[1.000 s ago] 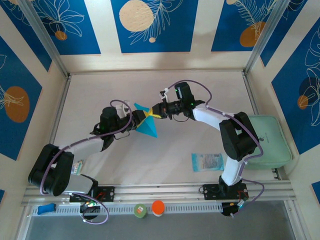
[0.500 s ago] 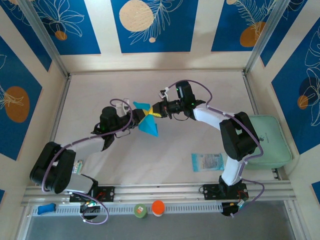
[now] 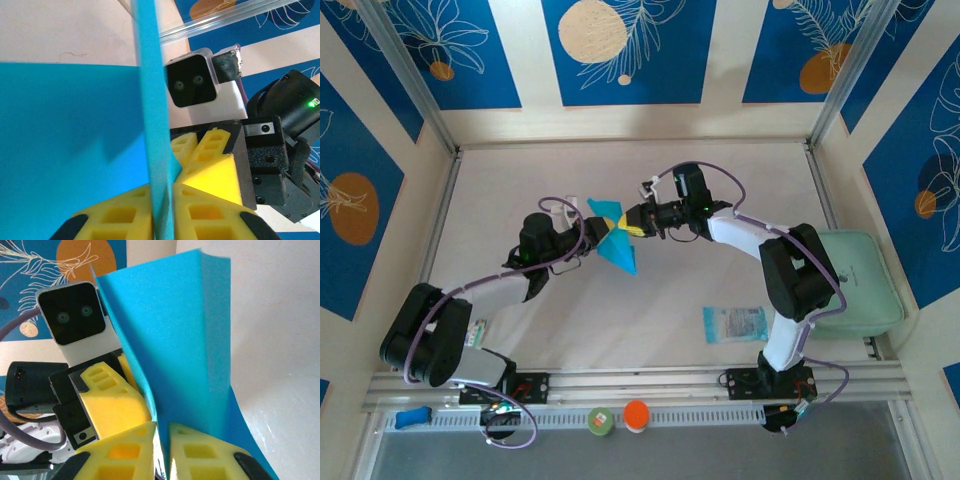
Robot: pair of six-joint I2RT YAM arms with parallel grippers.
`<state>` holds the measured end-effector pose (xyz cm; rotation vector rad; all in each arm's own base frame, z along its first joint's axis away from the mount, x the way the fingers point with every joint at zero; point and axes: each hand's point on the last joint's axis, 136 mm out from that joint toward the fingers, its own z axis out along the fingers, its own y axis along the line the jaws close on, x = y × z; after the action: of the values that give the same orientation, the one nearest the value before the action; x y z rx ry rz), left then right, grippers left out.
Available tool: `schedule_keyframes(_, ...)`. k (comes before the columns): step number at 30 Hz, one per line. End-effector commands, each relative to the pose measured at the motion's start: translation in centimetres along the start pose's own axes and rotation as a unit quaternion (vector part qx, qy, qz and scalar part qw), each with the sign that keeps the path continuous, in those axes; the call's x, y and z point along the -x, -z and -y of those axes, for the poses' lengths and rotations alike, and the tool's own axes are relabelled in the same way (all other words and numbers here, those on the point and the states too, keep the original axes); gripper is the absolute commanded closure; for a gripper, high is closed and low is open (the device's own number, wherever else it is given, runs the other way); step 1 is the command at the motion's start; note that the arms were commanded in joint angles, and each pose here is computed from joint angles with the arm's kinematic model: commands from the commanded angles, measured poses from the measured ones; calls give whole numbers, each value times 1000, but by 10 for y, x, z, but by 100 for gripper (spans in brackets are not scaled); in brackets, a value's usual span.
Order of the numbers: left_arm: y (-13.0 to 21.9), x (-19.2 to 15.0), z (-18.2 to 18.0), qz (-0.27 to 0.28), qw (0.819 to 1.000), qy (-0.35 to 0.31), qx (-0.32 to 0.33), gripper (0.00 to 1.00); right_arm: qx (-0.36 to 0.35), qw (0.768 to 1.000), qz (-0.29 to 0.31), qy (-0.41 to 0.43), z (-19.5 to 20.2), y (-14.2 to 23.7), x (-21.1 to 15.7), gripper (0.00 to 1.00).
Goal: Fold a paper plane with a square sheet of paper (pick it up from the middle)
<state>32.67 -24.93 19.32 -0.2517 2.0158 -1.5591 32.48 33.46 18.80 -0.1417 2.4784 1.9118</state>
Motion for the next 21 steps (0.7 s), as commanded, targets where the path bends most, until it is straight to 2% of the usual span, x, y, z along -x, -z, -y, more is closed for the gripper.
schedule_keyframes(1,-3,5,10,10,1000,-15,-12,89,-3,1000,20,12,-9,16,-2,78)
schedule_keyframes(4,-3,4,6,0,1000,-17,9,91,-27,998,58,21,-4,33,5,69)
schedule_keyframes(8,2,3,0,-8,998,-35,51,92,-92,988,114,48,6,61,13,59)
schedule_keyframes(11,10,3,-15,-22,990,-60,126,93,-160,972,159,71,17,82,18,54)
schedule_keyframes(13,20,3,-30,-38,976,-83,196,93,-210,956,188,75,28,97,21,50)
schedule_keyframes(15,34,6,-42,-54,955,-109,269,92,-247,943,211,77,35,110,21,48)
schedule_keyframes(17,51,11,-54,-70,924,-143,349,92,-269,932,228,79,40,121,22,46)
schedule_keyframes(18,59,15,-56,-77,906,-159,385,92,-273,930,231,80,40,125,21,46)
schedule_keyframes(21,79,29,-64,-95,837,-217,494,92,-282,925,241,78,42,134,20,45)
